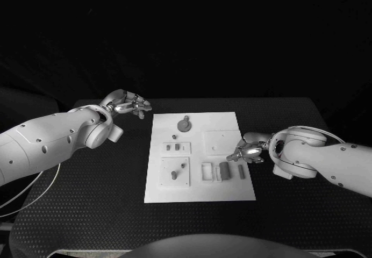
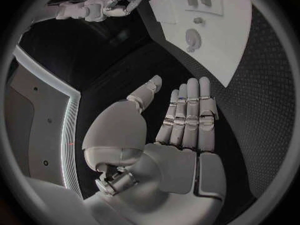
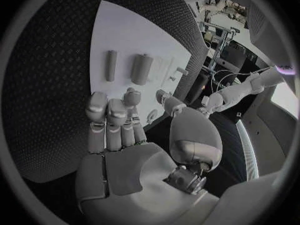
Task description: Assemble the parts on the task board
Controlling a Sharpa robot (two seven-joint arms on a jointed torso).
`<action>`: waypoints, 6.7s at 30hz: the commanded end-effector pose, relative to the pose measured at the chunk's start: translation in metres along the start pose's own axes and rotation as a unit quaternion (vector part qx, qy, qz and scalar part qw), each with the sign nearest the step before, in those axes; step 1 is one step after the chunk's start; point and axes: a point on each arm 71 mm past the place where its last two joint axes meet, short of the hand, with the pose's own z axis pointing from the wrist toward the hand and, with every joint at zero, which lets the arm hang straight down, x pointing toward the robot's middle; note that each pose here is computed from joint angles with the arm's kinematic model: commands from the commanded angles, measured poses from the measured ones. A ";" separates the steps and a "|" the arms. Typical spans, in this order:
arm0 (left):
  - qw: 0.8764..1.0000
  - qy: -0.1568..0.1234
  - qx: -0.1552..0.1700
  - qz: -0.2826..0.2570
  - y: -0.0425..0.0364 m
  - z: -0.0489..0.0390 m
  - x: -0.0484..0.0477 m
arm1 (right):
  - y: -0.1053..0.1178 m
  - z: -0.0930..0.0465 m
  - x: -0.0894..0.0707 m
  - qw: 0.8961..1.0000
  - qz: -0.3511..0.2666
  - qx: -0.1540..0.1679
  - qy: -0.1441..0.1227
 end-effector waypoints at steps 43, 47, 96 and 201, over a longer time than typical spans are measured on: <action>1.000 0.007 0.004 -0.006 -0.0016 -0.0004 0.0008 | 0.018 0.030 0.041 0.993 -0.086 0.035 0.077; 1.000 0.007 0.004 -0.006 -0.0017 -0.0004 0.0010 | 0.018 0.030 0.041 0.993 -0.083 0.036 0.072; 1.000 0.007 -0.001 -0.006 -0.0003 -0.0007 -0.0003 | 0.026 0.012 0.024 0.991 0.095 0.017 0.092; 1.000 0.008 0.000 -0.005 -0.0027 0.0006 -0.0004 | 0.057 0.039 0.039 0.994 0.051 0.010 0.097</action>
